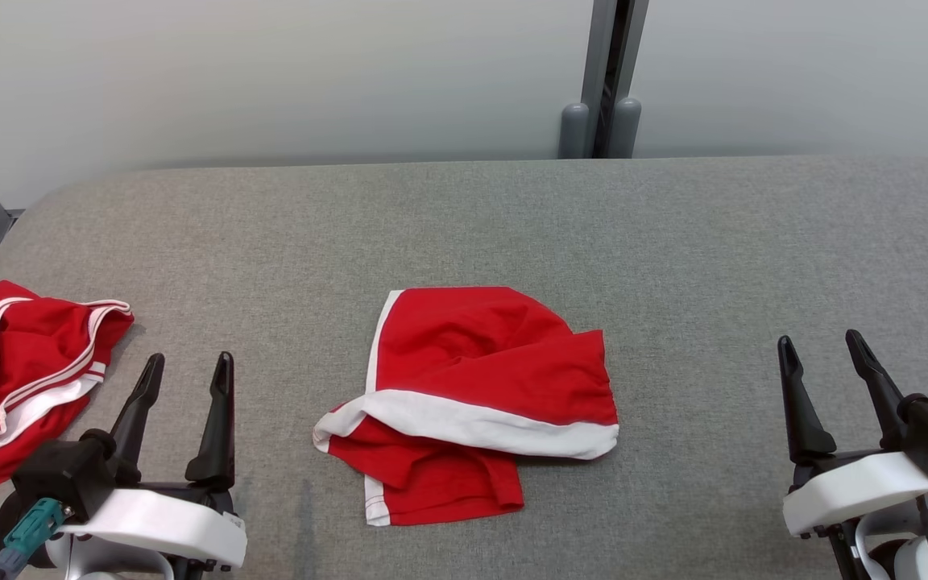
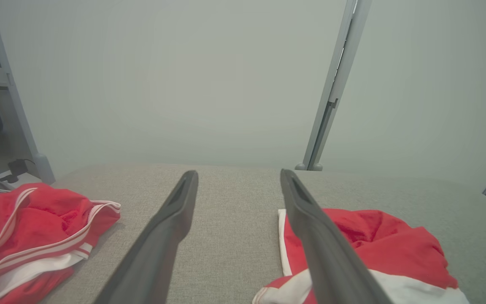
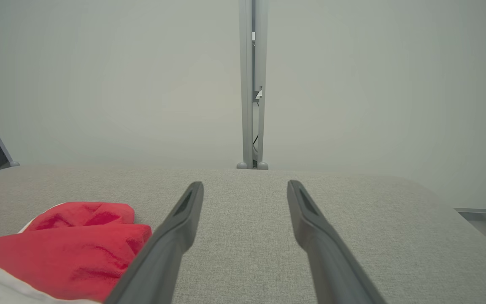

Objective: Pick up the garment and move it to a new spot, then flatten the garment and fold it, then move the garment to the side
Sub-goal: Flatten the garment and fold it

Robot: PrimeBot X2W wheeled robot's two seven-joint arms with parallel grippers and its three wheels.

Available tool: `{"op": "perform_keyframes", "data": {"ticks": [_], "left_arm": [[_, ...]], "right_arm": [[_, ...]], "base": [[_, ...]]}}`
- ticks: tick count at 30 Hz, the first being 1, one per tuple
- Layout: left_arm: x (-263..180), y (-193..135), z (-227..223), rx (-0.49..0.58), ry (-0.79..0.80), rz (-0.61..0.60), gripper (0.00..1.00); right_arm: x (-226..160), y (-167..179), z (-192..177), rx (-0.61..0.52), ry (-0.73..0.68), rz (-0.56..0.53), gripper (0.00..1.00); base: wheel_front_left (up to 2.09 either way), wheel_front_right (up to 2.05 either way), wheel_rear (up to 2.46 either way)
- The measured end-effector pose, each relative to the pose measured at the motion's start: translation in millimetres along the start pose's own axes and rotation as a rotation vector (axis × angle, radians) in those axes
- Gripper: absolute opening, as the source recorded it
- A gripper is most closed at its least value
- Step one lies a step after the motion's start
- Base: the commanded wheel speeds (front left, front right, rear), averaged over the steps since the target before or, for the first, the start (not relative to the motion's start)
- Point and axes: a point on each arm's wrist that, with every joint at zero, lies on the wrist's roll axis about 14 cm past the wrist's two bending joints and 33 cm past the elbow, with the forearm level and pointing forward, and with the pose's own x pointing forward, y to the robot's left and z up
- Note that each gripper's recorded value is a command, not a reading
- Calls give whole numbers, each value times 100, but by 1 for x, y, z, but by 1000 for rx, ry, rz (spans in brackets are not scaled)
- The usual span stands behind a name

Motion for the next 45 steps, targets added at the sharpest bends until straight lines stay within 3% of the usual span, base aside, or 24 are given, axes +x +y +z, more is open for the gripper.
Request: {"op": "perform_keyframes", "data": {"ticks": [7,18,30,31,33,35,40,45], "left_arm": [[7,-9,-6,-1,38,-55,100],[5,-26,-109,-61,404,-156,100],[14,-25,-165,-76,572,-196,100],[13,-25,-168,-75,581,-202,96],[14,-27,-171,-73,590,-221,40],[15,-28,-172,-71,591,-228,0],[17,-28,-174,-62,583,-242,0],[18,-26,-174,-56,578,-246,0]], "right_arm": [[5,4,-3,0,13,12,100],[14,5,-22,6,65,22,100],[22,1,-39,4,107,16,100],[22,2,-40,4,109,18,100],[23,2,-42,4,113,20,100],[24,3,-43,4,115,23,100],[25,17,-49,8,132,62,100],[20,55,-69,18,208,174,100]], "base": [[0,0,0],[0,0,0],[0,0,0],[0,0,0],[0,0,0],[0,0,0],[0,0,0],[0,0,0]]}}
